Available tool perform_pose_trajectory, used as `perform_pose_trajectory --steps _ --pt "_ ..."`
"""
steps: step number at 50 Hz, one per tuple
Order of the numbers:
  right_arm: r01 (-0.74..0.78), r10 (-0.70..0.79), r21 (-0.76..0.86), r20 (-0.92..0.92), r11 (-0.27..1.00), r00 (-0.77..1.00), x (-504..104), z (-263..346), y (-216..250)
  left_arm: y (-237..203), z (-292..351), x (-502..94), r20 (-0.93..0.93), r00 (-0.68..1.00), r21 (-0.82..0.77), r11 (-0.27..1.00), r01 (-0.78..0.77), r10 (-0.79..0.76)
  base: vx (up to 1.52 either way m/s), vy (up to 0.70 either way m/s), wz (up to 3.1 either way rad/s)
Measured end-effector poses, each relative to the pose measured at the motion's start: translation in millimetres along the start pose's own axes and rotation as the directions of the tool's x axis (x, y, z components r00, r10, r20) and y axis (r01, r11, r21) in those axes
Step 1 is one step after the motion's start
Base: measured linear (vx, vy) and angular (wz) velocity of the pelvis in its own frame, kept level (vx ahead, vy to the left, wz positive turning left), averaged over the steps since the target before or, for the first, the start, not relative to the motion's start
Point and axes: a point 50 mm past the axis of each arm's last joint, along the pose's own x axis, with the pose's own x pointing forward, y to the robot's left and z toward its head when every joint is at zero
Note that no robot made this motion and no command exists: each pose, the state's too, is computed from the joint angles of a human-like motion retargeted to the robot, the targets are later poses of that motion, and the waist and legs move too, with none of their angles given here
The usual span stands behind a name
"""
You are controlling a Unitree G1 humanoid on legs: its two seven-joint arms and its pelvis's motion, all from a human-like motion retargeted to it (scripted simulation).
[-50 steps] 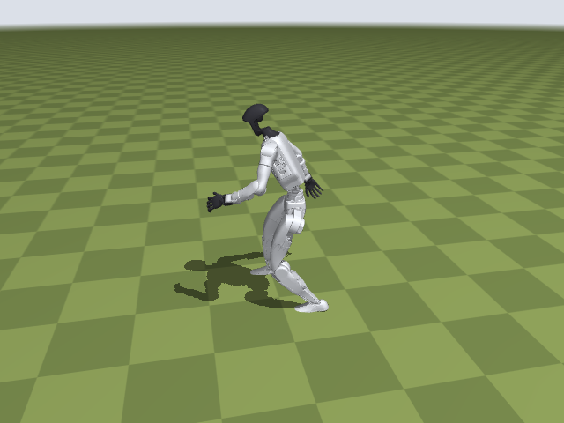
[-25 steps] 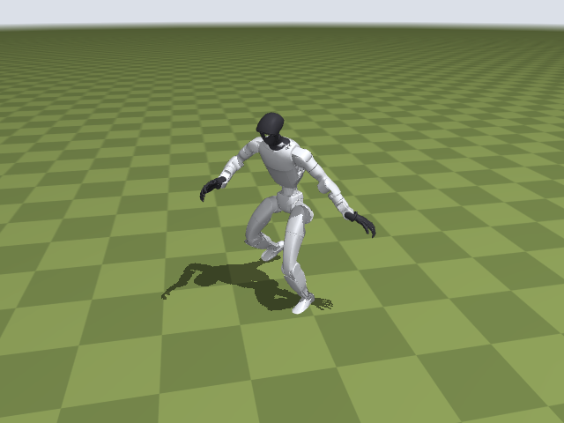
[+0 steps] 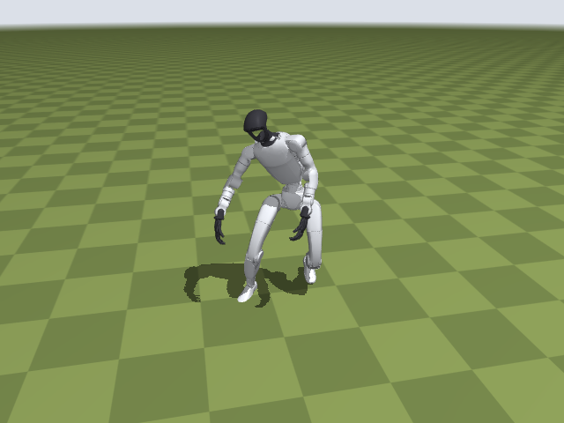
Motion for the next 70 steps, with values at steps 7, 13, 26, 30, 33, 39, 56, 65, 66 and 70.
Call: perform_pose_trajectory --steps 7,13,26,30,33,39,56,65,66,70 --pt "0.912 -0.445 0.408 -0.824 -0.038 0.35 -47 -86 -55 83 -28 -45 -0.063 0.881 0.096 0.882 -0.462 0.469 0.48 0.09 0.01" --pt "0.567 -0.234 0.768 -0.518 0.297 0.823 -38 -169 95 194 -25 -125 -0.019 0.504 0.486 0.449 -0.75 0.863 0.59 0.04 1.43" --pt "0.021 -0.003 0.191 -0.094 0.981 0.996 -51 -98 233 277 214 -240 0.276 -0.143 0.209 -0.205 -0.956 0.95 0.57 -0.09 1.43" --pt "-0.131 0.096 0.115 0.271 0.985 0.958 -38 -19 191 270 175 -196 0.175 0.042 0.119 0.021 -0.993 0.984 0.61 -0.11 0.09" --pt "-0.255 0.205 0.04 0.485 0.966 0.85 -38 44 164 259 96 -161 0.005 0.253 0.162 0.249 -0.955 0.967 0.76 -0.05 -0.71" --pt "-0.376 0.351 -0.108 0.654 0.92 0.67 -50 141 100 170 -73 -111 -0.381 0.49 0.012 0.534 -0.846 0.784 0.91 0.03 -0.48" --pt "0.627 -0.383 0.773 -0.552 0.099 0.741 -25 -104 -14 -52 205 11 0.577 0.816 0.345 0.897 -0.278 0.031 0.63 0.27 0.02" --pt "-0.575 0.778 0.537 -0.529 0.617 0.339 -210 -262 328 -191 335 -61 0.578 0.561 0.816 0.446 -0.369 -0.593 0.75 0.1 1.22" --pt "-0.622 0.824 0.564 -0.498 0.544 0.269 -229 -257 348 -194 344 -64 0.596 0.553 0.803 0.406 -0.436 -0.583 0.69 -0.11 1.68" --pt "-0.669 0.882 0.596 -0.424 0.444 0.208 -253 -244 377 -157 376 -62 0.751 0.535 0.654 0.33 -0.68 -0.387 0.58 -0.17 0.69"
